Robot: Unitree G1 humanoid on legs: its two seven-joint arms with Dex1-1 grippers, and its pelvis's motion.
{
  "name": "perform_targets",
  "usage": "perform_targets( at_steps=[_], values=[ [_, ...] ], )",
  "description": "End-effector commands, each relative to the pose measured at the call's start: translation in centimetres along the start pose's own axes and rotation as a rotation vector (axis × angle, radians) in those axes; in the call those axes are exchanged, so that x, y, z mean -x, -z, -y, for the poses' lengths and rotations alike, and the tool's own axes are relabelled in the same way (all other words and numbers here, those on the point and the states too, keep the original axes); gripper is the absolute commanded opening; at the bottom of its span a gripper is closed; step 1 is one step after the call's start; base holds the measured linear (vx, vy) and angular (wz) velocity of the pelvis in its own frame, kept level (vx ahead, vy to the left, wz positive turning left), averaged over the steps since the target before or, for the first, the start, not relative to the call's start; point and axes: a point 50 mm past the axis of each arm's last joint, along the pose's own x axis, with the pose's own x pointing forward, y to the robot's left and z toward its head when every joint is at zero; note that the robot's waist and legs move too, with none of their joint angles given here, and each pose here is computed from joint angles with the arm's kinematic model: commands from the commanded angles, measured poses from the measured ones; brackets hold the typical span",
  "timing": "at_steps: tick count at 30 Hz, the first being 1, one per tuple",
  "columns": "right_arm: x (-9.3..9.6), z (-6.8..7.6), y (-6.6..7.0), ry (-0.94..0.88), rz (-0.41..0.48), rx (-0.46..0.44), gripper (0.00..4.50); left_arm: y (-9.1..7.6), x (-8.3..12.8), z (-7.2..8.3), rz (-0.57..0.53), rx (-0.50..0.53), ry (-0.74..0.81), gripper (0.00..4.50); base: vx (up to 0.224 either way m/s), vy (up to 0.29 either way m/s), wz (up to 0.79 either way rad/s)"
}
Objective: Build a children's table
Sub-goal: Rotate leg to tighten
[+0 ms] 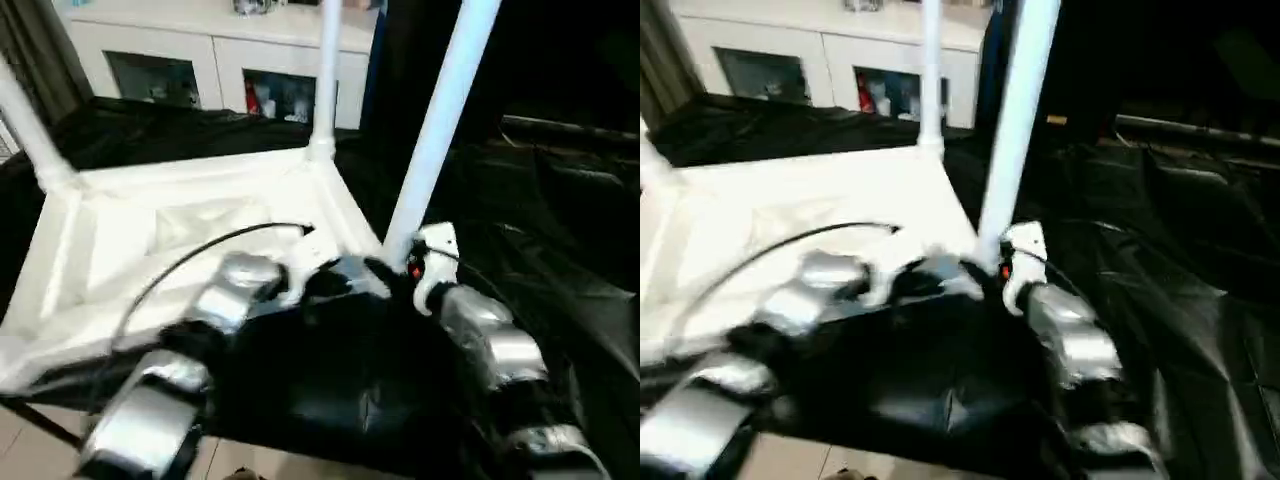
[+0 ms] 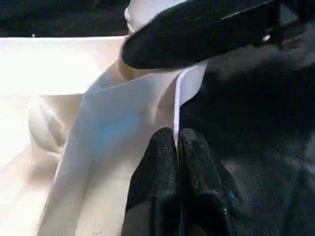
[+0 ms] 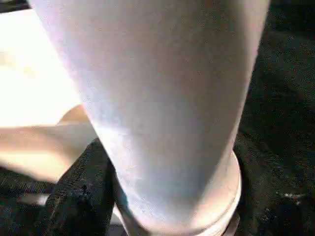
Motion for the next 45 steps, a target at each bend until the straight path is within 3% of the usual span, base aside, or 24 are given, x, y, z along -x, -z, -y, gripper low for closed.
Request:
perform_targets(
  at_steps=[1,5,10,11,15,17,20,27,34,45],
  values=[
    [-0.6,-1.2,2.0,0.015,-0.084,-0.036,2.77,0.0,-1.2,0.5,-0.010,0.032,-0.058,0.00,0.000,0.000,0.00],
    [-1.6,-2.7,0.9,-0.010,-0.039,0.037,2.77,-0.7,-2.0,0.9,-0.003,-0.006,-0.051,0.00,0.000,0.000,0.00],
    [-1.4,-2.7,0.4,-0.073,0.000,0.049,2.77,-0.1,-1.6,0.7,-0.012,-0.025,-0.031,0.00,0.000,0.000,0.00],
    [-1.3,-2.6,0.3,-0.084,0.009,0.061,3.33,0.0,-1.4,0.7,-0.011,-0.030,-0.026,0.00,0.000,0.000,0.00],
    [-0.4,-1.6,0.0,-0.162,0.020,0.118,3.56,0.5,-0.5,0.5,0.005,-0.049,0.018,0.00,0.000,0.000,0.00],
    [0.3,-1.1,-0.1,-0.242,0.014,0.147,3.90,0.8,0.1,0.4,0.012,-0.061,0.057,0.00,0.000,0.000,0.00],
    [2.0,0.4,-0.3,-0.336,-0.015,0.226,4.12,1.4,1.4,0.1,0.026,-0.078,0.130,0.00,0.000,0.000,0.00],
    [3.9,1.7,-1.3,-0.468,-0.023,0.290,4.12,2.1,3.7,0.7,0.059,-0.064,0.326,0.00,0.000,0.000,0.00],
    [4.2,1.3,-1.1,-0.547,-0.053,0.308,4.12,2.7,4.3,0.5,0.048,-0.050,0.333,0.00,0.000,0.000,0.00],
    [4.2,1.1,-0.5,-0.581,-0.082,0.309,3.04,2.5,4.7,0.4,0.048,-0.042,0.339,0.00,0.000,0.000,0.00]
  ],
)
